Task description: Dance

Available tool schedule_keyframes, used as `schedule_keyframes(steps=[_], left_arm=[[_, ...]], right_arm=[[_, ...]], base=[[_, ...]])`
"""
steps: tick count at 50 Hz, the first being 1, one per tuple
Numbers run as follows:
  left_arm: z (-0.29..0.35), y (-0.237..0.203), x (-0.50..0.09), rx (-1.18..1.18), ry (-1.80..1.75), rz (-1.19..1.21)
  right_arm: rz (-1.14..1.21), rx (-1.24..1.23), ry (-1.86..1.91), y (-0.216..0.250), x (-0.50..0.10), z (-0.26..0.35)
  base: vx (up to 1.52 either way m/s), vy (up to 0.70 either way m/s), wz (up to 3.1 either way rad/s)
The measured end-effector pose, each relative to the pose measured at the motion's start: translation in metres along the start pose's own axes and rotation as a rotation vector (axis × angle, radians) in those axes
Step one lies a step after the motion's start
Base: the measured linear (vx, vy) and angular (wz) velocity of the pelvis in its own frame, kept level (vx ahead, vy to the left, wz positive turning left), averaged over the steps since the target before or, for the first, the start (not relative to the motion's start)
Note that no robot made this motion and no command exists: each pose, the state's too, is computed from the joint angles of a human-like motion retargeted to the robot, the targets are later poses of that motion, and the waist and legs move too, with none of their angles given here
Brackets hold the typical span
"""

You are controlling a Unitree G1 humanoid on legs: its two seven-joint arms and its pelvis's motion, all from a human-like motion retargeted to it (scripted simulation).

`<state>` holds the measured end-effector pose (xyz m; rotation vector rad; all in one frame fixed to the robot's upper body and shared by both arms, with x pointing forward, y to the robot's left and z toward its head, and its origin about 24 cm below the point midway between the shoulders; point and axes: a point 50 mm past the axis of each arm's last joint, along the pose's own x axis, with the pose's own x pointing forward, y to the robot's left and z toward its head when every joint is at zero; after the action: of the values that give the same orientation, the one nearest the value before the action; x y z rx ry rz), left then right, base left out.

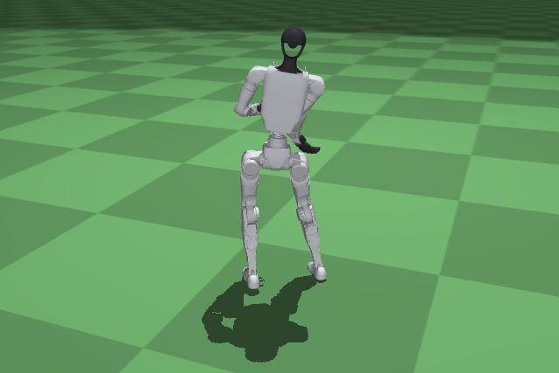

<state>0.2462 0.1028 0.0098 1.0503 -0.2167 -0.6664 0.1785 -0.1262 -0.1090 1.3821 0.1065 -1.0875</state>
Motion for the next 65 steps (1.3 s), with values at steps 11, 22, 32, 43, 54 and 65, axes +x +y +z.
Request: schedule_keyframes(steps=[11, 22, 32, 43, 54, 65], left_arm=[[-0.04, -0.027, -0.135, -1.17, 0.498, 0.658], [0.025, 0.134, -0.172, -0.732, -0.232, 2.124], [-0.055, -0.085, -0.063, -1.844, 0.744, 1.479], [-0.033, 0.108, -0.123, -1.156, -0.23, 1.846], [-0.055, 0.005, -0.153, -1.147, 0.451, 1.725], [-0.041, -0.08, -0.091, -1.282, 0.266, 0.428]], right_arm=[[1.033, -1.053, 1.25, 0.014, -0.061, -0.101], [2.19, -1.261, 0.26, 0.188, -0.149, -0.083], [1.368, -1.487, 0.182, 0.049, -0.032, -0.026], [1.909, -1.187, -0.011, 0.181, -0.089, -0.042], [1.597, -1.59, 0.26, 0.092, -0.034, -0.005], [1.251, -1.539, 0.259, 0.008, -0.012, 0.043]], base=[[-0.02, 0.0, 0.18], [-0.05, -0.37, 1.71], [-0.13, -0.19, 1.49], [-0.14, 0.13, -0.74], [-0.01, 0.0, 0.0], [0.29, 0.11, -0.16]])
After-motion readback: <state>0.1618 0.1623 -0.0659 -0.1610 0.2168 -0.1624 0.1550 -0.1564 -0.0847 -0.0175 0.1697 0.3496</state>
